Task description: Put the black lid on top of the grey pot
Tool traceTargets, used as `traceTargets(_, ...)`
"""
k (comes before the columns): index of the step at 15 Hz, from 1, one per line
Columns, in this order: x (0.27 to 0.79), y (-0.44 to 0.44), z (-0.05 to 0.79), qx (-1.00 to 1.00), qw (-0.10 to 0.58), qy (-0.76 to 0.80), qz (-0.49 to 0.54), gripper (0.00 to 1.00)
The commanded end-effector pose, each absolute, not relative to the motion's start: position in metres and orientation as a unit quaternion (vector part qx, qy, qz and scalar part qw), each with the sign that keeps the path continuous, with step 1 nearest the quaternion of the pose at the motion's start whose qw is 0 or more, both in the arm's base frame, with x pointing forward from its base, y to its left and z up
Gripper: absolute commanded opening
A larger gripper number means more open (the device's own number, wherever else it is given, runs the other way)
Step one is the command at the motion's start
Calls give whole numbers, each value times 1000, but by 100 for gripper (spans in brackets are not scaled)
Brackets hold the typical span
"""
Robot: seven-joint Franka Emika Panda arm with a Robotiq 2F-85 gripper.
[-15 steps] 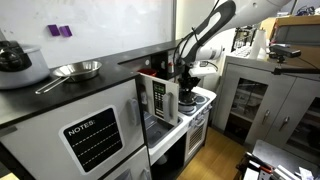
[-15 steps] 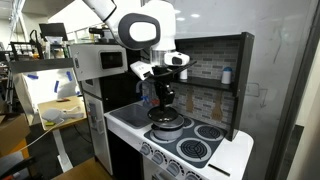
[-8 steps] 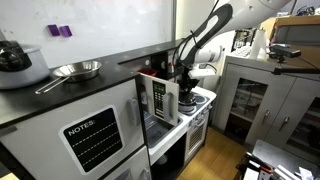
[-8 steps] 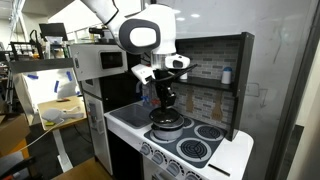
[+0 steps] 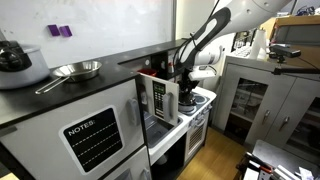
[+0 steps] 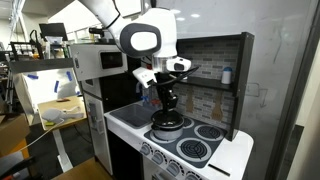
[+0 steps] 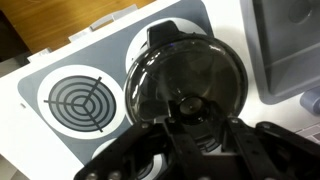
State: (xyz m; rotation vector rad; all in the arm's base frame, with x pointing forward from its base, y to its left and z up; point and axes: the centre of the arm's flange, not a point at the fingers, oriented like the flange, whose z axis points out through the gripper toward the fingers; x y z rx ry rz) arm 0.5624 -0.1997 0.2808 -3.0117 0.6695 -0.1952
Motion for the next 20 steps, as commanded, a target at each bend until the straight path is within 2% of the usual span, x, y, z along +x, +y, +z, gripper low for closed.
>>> traceTargets(1, 563, -202, 277, -975, 32, 206, -75, 8)
traceTargets(20, 574, -214, 271, -978, 30, 190, -84, 8)
